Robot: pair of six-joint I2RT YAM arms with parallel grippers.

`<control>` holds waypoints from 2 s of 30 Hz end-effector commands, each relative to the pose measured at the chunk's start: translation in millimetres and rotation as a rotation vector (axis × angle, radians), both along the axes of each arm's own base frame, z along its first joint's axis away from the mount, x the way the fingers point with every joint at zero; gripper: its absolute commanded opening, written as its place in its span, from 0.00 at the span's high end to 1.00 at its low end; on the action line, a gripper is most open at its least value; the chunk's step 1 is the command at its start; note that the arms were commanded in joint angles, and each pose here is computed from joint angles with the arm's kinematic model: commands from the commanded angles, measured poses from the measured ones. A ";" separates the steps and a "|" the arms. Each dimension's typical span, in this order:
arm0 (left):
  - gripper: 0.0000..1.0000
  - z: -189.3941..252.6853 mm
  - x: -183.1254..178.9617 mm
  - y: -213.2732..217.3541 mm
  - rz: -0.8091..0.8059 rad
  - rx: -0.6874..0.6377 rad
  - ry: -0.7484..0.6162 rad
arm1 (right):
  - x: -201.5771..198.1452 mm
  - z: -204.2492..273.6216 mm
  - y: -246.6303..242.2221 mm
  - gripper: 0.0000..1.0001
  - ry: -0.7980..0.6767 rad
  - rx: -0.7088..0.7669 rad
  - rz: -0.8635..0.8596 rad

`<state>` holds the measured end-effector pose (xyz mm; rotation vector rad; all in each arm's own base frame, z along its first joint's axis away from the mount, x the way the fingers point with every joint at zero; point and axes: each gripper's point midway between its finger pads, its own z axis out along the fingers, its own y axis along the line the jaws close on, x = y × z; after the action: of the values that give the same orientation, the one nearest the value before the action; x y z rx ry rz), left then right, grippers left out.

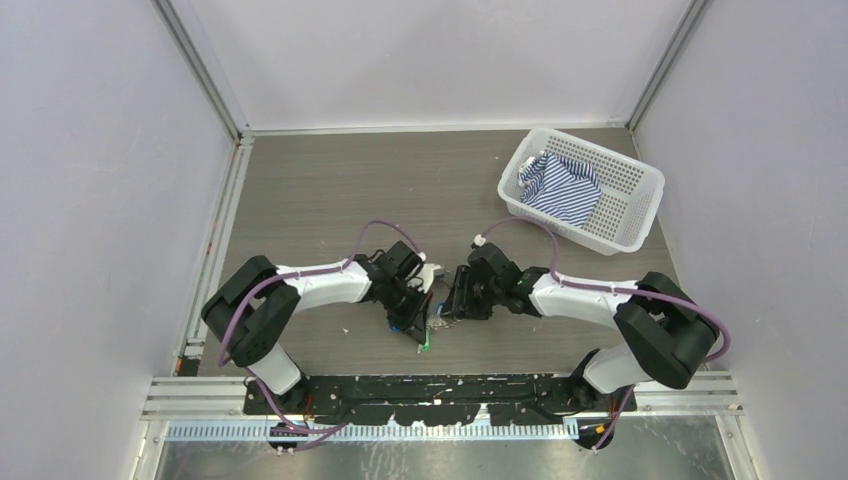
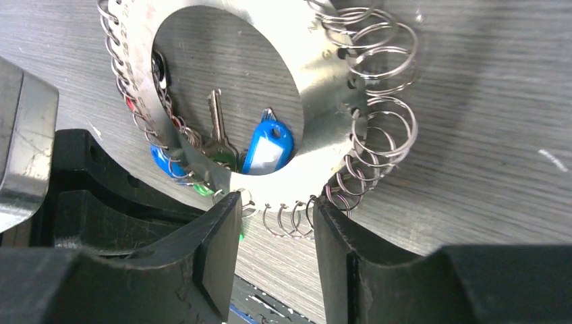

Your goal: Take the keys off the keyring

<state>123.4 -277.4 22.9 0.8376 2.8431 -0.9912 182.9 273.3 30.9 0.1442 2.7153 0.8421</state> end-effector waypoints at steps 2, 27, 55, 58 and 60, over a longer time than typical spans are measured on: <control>1.00 -4.5 3.4 20.6 -0.008 0.110 -0.033 | 19.8 -5.6 -24.5 0.52 -0.038 -0.074 -0.048; 1.00 28.2 -0.5 -16.9 -0.149 0.037 -0.088 | -6.9 35.7 4.6 0.58 -0.057 0.155 -0.104; 1.00 32.2 -9.9 -4.7 -0.147 0.118 -0.035 | -30.5 22.7 -2.9 0.61 -0.035 0.053 -0.011; 1.00 34.6 -9.5 -8.5 -0.155 0.106 -0.028 | -32.0 22.9 -13.1 0.57 -0.043 0.013 -0.018; 1.00 35.9 -8.8 -10.1 -0.159 0.104 -0.026 | -34.2 17.8 -15.2 0.57 -0.025 -0.007 -0.015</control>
<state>113.8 -278.3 42.3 1.0479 2.9083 -0.7871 145.3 264.6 44.1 0.1761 2.6885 0.8992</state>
